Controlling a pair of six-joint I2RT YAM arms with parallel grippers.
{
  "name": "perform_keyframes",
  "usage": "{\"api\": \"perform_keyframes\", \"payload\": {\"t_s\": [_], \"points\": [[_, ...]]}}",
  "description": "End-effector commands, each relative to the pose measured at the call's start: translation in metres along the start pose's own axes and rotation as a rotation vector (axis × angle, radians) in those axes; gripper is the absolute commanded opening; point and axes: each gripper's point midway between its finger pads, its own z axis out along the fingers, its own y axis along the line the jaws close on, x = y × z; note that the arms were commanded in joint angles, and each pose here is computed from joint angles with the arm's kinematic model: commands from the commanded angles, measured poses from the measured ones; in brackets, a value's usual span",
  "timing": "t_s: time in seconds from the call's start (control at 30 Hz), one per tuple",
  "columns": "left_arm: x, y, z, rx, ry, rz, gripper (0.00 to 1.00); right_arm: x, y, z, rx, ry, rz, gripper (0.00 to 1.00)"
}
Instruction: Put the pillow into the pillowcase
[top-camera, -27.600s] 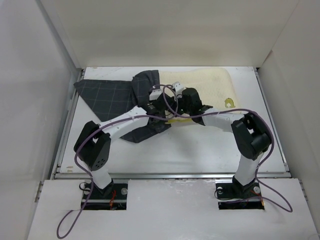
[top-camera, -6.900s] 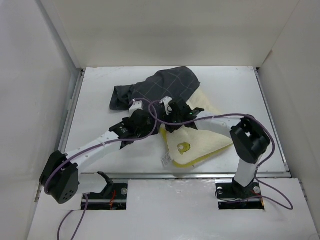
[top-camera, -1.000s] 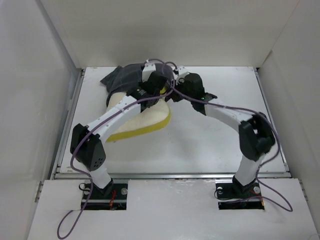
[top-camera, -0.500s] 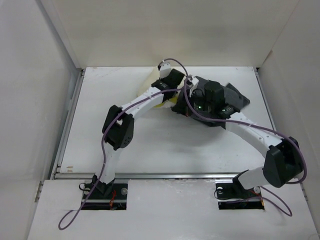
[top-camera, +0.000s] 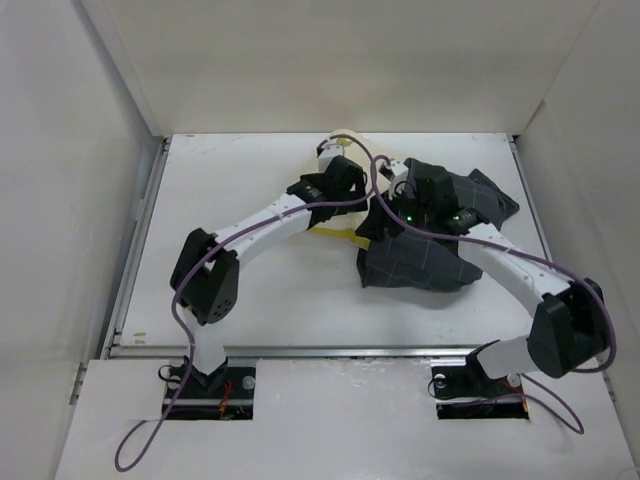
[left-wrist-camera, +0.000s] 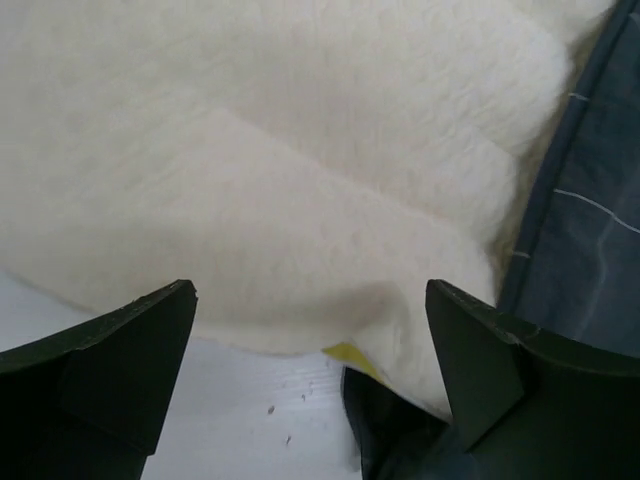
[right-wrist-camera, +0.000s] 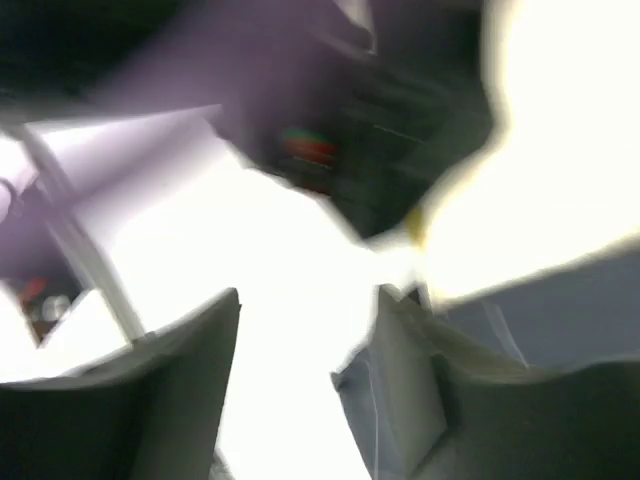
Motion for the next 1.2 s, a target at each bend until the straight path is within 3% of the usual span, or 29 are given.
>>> {"api": "perform_keyframes", "payload": {"t_s": [0.0,0.1,0.2,0.4,0.43,0.47,0.63,0.67,0.73,0.77,0.8,0.83,0.9,1.0,1.17], "points": [[-0.038,0.017,-0.049,-0.001,-0.102,-0.041,1.0,-0.048,0.0,-0.042,0.152,-0.135,-0.094,0.66],[-0.051,0.044,-0.056,-0.025,-0.134,-0.064,1.0,-0.052,-0.031,-0.061,0.383,-0.14,-0.009,0.76],[-0.064,0.066,-0.04,-0.034,-0.133,-0.081,1.0,-0.06,-0.092,-0.088,0.776,-0.138,0.115,0.78],[-0.069,0.075,0.029,0.044,-0.026,-0.018,1.0,-0.05,-0.152,-0.06,1.023,-0.023,0.224,0.78],[-0.084,0.074,0.034,0.066,-0.043,-0.024,1.0,-0.048,-0.158,-0.054,1.045,-0.013,0.244,0.78],[-0.082,0.067,0.04,0.1,-0.024,0.0,1.0,-0.059,-0.16,-0.049,1.043,-0.023,0.244,0.78],[-0.07,0.044,0.073,0.268,0.044,0.084,1.0,-0.025,-0.192,-0.014,1.109,0.126,0.282,0.78],[-0.069,0.04,0.075,0.289,0.049,0.098,1.0,-0.02,-0.196,-0.014,1.132,0.14,0.291,0.76],[-0.063,0.035,0.077,0.33,0.066,0.117,1.0,-0.011,-0.203,-0.022,1.206,0.167,0.296,0.5],[-0.062,0.035,0.079,0.332,0.062,0.118,0.94,-0.011,-0.204,-0.023,1.217,0.159,0.3,0.38],[-0.06,0.033,0.079,0.35,0.064,0.118,0.76,-0.011,-0.204,-0.023,1.217,0.159,0.3,0.28],[-0.056,0.032,0.08,0.364,0.07,0.127,0.55,-0.008,-0.204,-0.023,1.219,0.169,0.3,0.1],[-0.043,0.025,0.076,0.432,0.093,0.13,0.0,-0.019,-0.196,-0.018,1.171,0.153,0.276,0.01],[-0.034,0.011,0.044,0.579,0.093,0.149,0.0,-0.05,-0.167,0.001,1.068,0.121,0.155,0.0],[-0.055,-0.015,-0.025,0.777,-0.054,0.164,0.0,-0.104,-0.086,0.044,0.735,0.028,-0.029,0.0]]}}
